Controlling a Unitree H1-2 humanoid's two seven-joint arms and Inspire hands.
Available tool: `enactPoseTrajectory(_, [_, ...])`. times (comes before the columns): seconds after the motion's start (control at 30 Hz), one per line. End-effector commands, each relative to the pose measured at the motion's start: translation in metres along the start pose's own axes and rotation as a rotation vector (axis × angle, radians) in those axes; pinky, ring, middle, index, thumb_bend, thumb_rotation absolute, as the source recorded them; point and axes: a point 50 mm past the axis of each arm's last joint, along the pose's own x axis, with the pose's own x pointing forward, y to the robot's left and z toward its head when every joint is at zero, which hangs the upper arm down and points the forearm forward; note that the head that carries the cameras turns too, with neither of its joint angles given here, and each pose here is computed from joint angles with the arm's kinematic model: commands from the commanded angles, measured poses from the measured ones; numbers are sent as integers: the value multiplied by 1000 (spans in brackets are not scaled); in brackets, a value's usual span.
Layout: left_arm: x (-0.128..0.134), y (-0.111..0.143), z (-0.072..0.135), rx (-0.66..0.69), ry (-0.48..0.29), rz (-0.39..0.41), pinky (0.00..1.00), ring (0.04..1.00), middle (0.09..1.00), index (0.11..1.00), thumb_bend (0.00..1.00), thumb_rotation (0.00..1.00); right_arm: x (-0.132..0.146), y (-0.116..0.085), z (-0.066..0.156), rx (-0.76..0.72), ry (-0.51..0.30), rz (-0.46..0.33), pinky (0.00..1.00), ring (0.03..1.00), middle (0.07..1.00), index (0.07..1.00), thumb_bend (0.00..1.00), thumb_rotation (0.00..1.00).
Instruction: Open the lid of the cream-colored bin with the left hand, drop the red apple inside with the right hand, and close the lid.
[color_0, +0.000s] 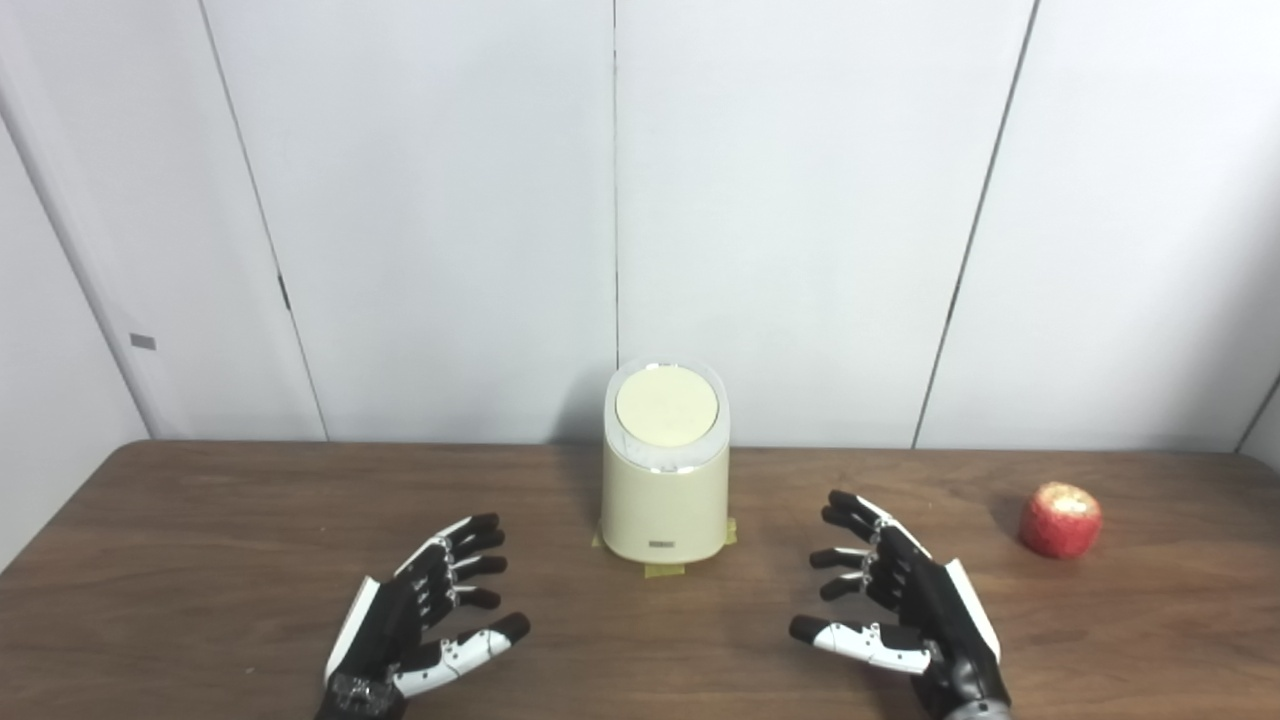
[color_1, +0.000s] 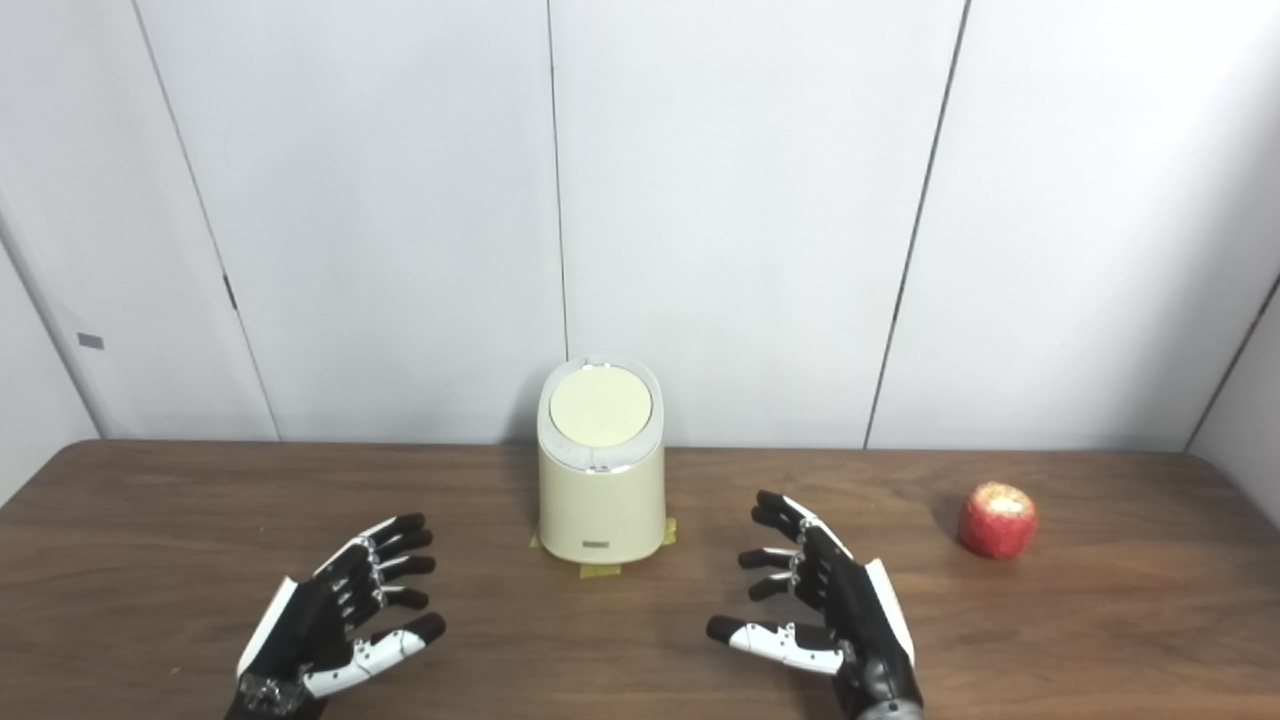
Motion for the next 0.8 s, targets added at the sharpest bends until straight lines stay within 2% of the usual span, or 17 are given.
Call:
enactPoseTrajectory(0.0, [10, 4, 15, 35, -67, 4, 658, 770, 825, 848, 767, 148, 12, 0, 19, 2, -84, -3, 493, 651, 825, 822, 821, 128])
enactPoseTrajectory(0.5, [12, 0, 16, 36, -77, 10, 670, 775, 827, 849, 758, 155, 14, -1, 19, 7, -91, 0, 489, 647, 814, 823, 831, 131])
enactPoseTrajectory(0.53, [13, -2, 18, 31, -88, 19, 671, 777, 828, 852, 758, 157, 14, -2, 19, 9, -91, -2, 489, 648, 815, 823, 831, 131])
enactPoseTrajectory(0.6, [17, -3, 22, 28, -106, 30, 696, 803, 860, 888, 770, 222, 15, -3, 18, 17, -92, -5, 492, 650, 810, 821, 832, 132])
enactPoseTrajectory(0.77, [38, 0, 49, 86, -150, 39, 705, 835, 892, 930, 821, 288, 19, -8, 15, 10, -92, -17, 524, 649, 810, 824, 816, 128])
